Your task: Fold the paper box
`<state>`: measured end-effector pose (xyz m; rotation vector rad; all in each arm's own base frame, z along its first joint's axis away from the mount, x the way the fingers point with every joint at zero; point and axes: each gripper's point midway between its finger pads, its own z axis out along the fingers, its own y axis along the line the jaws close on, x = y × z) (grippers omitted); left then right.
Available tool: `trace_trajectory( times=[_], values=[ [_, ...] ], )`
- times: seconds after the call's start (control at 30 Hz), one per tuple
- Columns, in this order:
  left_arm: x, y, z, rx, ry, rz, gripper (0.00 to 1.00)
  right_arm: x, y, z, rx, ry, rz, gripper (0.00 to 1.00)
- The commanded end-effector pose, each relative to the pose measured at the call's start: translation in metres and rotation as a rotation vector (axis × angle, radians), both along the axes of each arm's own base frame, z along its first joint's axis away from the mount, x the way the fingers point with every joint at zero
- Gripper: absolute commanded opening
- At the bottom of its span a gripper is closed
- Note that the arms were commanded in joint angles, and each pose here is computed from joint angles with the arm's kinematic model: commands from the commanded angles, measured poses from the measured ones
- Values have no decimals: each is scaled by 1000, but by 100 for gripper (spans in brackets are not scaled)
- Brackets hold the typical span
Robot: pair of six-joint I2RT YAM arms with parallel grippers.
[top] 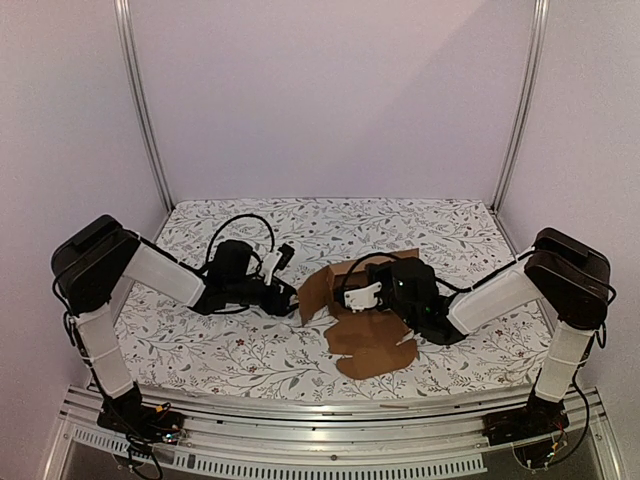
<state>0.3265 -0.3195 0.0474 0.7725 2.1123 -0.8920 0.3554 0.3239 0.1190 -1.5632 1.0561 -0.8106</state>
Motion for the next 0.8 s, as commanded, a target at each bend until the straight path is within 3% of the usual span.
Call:
trace_trajectory(
  times=[0.0, 0.5, 0.77],
  values=[
    [-11, -28, 22, -87, -82, -117, 66, -8, -1, 3, 7, -1, 1, 0],
    [-14, -67, 29, -40, -166, -180, 70, -16, -2, 12, 65, 15, -25, 0],
    [-48, -81, 42, -79, -238, -322, 72, -21, -3, 3, 50, 35, -22, 0]
  ],
)
